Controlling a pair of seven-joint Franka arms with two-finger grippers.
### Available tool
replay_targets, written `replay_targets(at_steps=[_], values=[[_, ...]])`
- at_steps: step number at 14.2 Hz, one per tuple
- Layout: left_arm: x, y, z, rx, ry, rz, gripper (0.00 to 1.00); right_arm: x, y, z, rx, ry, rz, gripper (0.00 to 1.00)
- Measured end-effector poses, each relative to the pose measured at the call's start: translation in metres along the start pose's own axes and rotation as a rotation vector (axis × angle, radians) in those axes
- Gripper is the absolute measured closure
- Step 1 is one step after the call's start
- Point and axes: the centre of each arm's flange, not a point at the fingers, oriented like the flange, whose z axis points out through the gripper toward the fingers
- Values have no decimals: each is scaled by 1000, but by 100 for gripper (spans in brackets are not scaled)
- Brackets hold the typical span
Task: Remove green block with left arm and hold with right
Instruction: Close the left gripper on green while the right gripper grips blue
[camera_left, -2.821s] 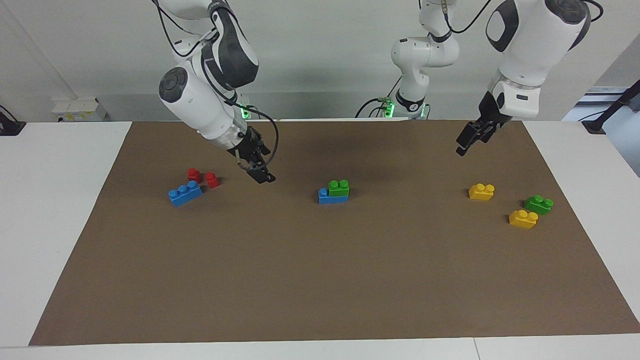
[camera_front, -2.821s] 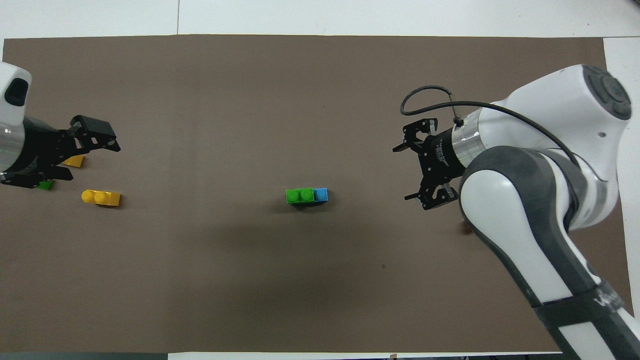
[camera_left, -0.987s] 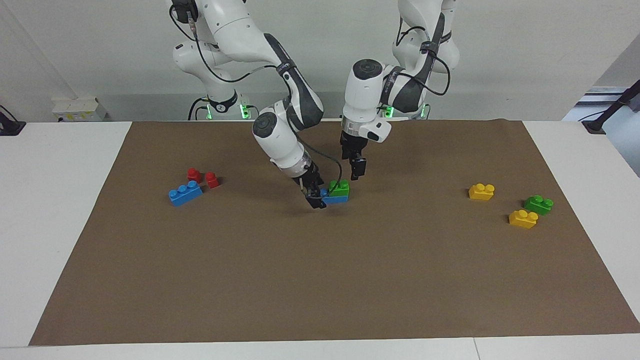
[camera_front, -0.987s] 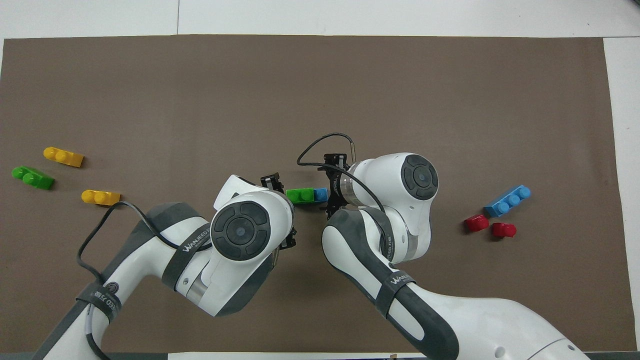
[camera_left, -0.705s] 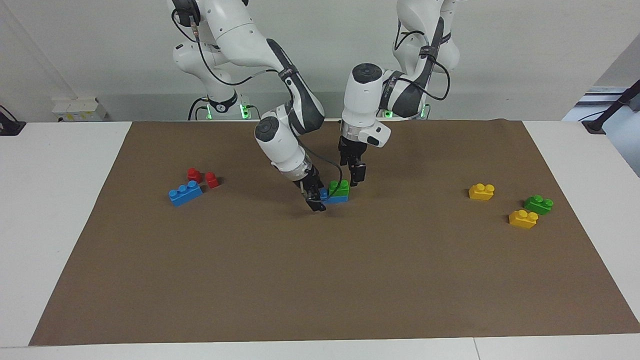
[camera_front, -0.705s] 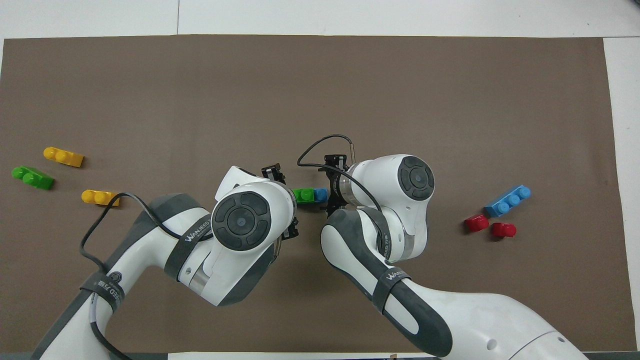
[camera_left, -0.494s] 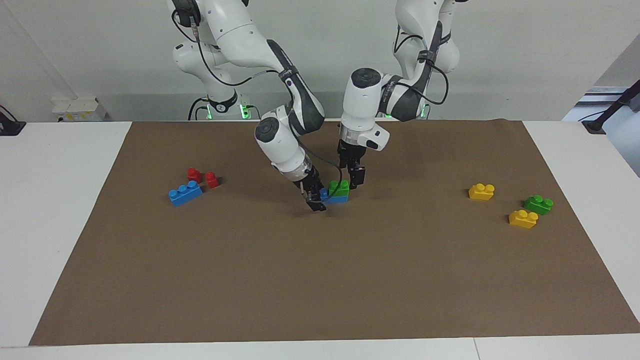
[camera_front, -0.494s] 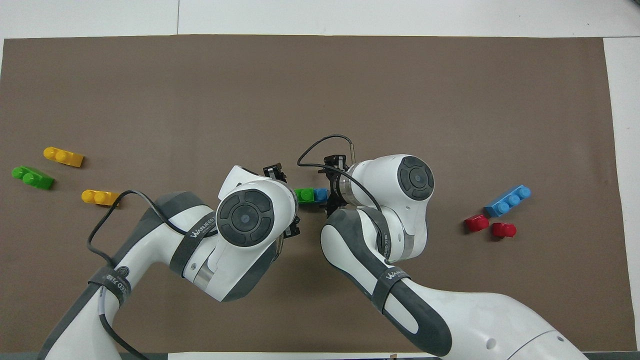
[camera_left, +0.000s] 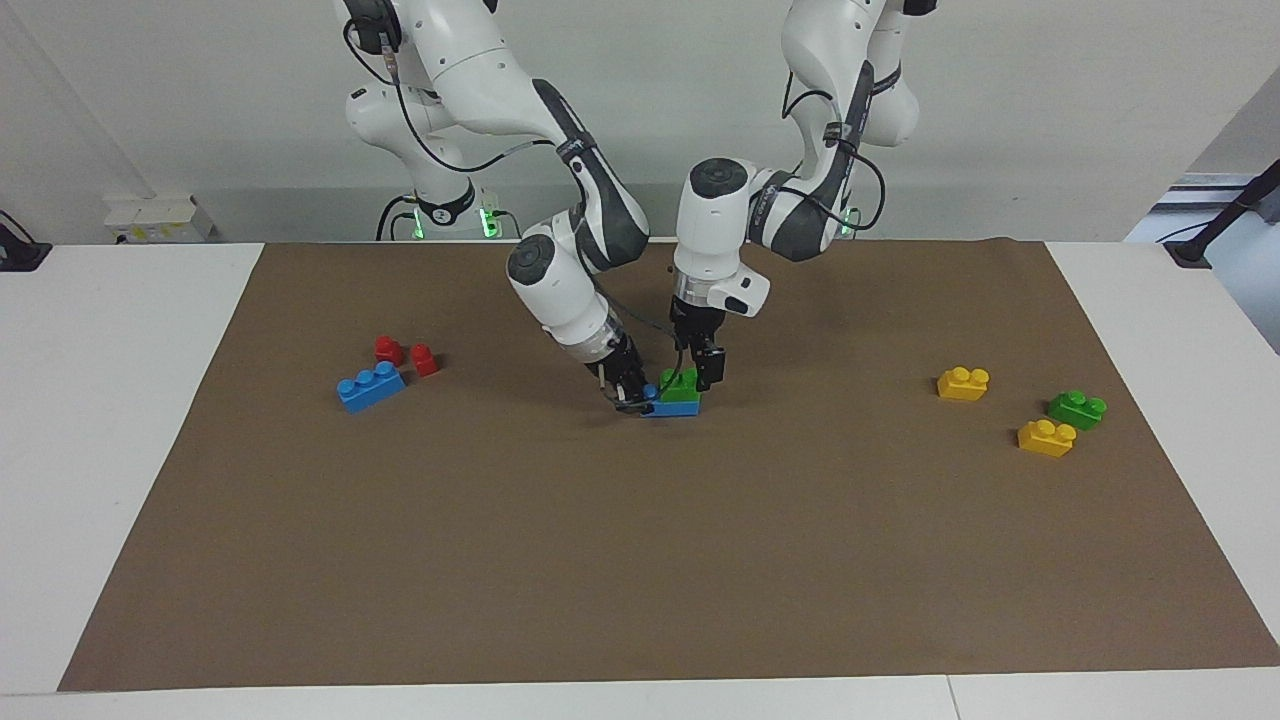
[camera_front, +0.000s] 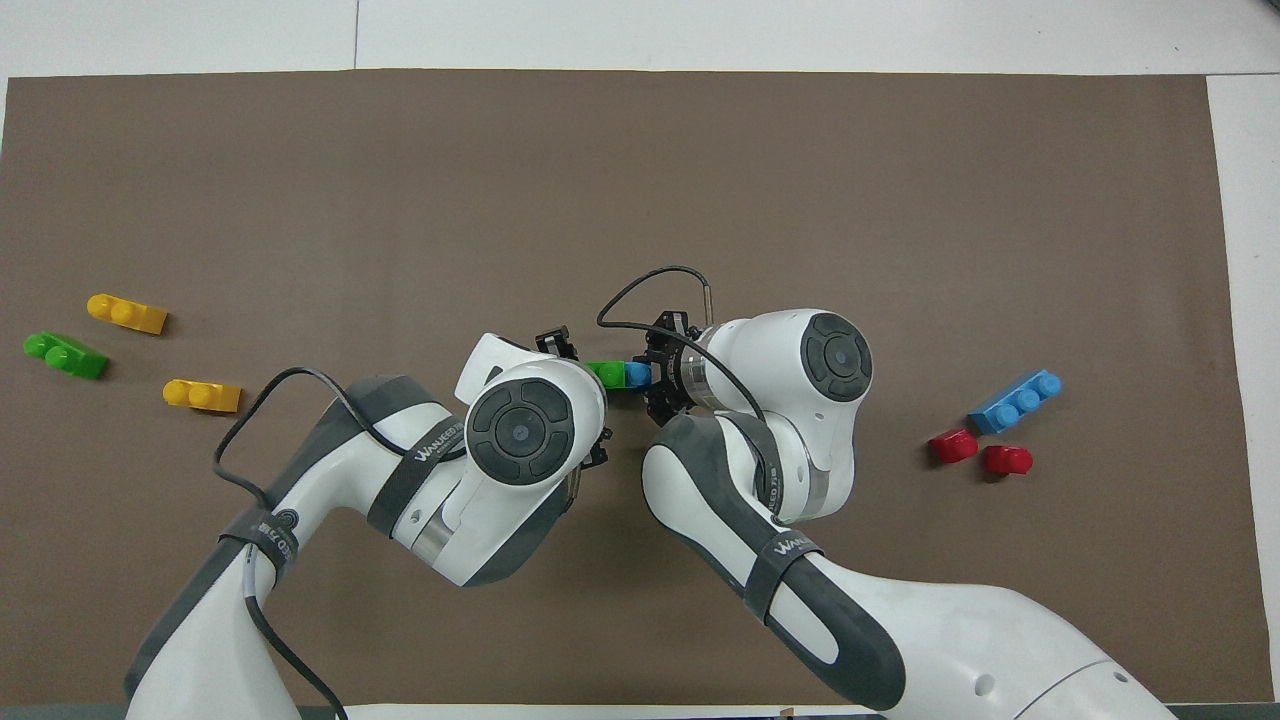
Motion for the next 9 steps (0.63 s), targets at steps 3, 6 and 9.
replay_targets(at_steps=[3,6,9], values=[[-5,3,5,-2,-5,-6,0,0,0,0,0,-1,2,66],[-11,7,4,-8,-13,-11,0,1,0,0,0,-7,12,66],[-16,7,8,-23,-2,9,7,1,0,0,0,-9,17,66]])
